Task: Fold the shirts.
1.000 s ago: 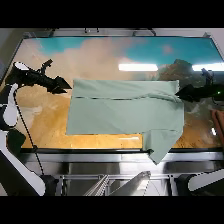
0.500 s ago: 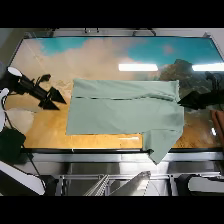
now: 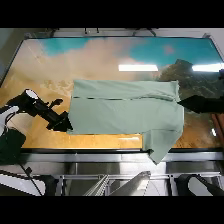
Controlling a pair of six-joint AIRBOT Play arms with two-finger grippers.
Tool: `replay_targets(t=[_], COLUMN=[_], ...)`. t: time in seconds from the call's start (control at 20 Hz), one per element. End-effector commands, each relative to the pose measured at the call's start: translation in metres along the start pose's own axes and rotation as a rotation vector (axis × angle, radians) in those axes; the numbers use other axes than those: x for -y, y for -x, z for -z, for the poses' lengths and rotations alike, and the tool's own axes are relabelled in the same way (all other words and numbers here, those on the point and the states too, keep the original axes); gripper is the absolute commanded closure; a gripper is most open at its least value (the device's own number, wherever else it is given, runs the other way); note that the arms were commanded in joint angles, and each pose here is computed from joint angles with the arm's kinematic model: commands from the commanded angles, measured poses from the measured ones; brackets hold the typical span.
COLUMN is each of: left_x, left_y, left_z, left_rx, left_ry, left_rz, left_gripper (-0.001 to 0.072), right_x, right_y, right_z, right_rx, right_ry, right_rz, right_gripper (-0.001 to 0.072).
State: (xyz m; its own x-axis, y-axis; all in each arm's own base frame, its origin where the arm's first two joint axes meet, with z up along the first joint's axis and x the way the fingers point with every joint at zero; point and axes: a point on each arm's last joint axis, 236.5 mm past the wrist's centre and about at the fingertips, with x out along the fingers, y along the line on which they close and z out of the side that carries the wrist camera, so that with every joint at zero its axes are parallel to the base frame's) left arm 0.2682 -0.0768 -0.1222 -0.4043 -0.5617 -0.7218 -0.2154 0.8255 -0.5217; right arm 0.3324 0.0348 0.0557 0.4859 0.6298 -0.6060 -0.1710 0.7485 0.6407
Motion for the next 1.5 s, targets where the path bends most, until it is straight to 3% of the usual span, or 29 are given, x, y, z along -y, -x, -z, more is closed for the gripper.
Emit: replay_targets(t=[0.0,0.1,0.2,0.25,0.35,0.5,0.7,0.9,1.1,1.2,1.25,1.3,1.35,1.45], left_x=[0.011,0.026,0.033,0.035,0.034,0.032,0.032,0.032,0.032,0.032,0.031,0.028,0.022,0.005], left_y=[-0.011,-0.002,0.01,0.014,0.019,0.018,0.018,0.017,0.017,0.018,0.019,0.022,0.026,0.039], left_z=[-0.006,-0.007,-0.011,-0.012,-0.014,-0.014,-0.014,-0.014,-0.014,-0.014,-0.013,-0.013,-0.012,-0.007], left_rx=[-0.013,0.007,0.048,0.059,0.073,0.066,0.064,0.063,0.063,0.063,0.064,0.065,0.067,0.072], left_ry=[-0.097,-0.196,-0.242,-0.265,-0.284,-0.297,-0.298,-0.298,-0.298,-0.321,-0.318,-0.309,-0.292,-0.236], left_rz=[-0.056,-0.075,-0.084,-0.088,-0.086,-0.083,-0.083,-0.083,-0.083,-0.084,-0.081,-0.075,-0.065,-0.042], left_gripper=[0.068,0.0679,0.0679,0.0679,0.0679,0.0679,0.0679,0.0679,0.0679,0.0679,0.0679,0.0679,0.0679,0.068], right_x=[-0.023,-0.004,0.043,0.069,0.104,0.117,0.122,0.101,0.091,0.076,0.065,0.051,0.038,0.024], right_y=[0.015,0.02,0.032,0.042,0.057,0.041,0.01,-0.039,-0.059,-0.06,-0.058,-0.053,-0.046,-0.034], right_z=[-0.004,0.006,0.038,0.061,0.107,0.152,0.189,0.188,0.185,0.171,0.162,0.154,0.148,0.136], right_rx=[0.05,0.022,-0.064,-0.115,-0.213,-0.271,-0.326,-0.267,-0.228,-0.201,-0.195,-0.206,-0.225,-0.248], right_ry=[-0.027,-0.197,-0.396,-0.473,-0.571,-0.727,-0.802,-0.829,-0.857,-0.837,-0.831,-0.819,-0.815,-0.839], right_rz=[-0.009,0.063,0.268,0.395,0.559,0.517,0.409,0.158,0.035,-0.054,-0.112,-0.175,-0.226,-0.254], right_gripper=[0.0413,0.0412,0.0391,0.0277,0.0241,0.0248,0.0249,0.0249,0.0253,0.0402,0.0417,0.0478,0.0635,0.069])
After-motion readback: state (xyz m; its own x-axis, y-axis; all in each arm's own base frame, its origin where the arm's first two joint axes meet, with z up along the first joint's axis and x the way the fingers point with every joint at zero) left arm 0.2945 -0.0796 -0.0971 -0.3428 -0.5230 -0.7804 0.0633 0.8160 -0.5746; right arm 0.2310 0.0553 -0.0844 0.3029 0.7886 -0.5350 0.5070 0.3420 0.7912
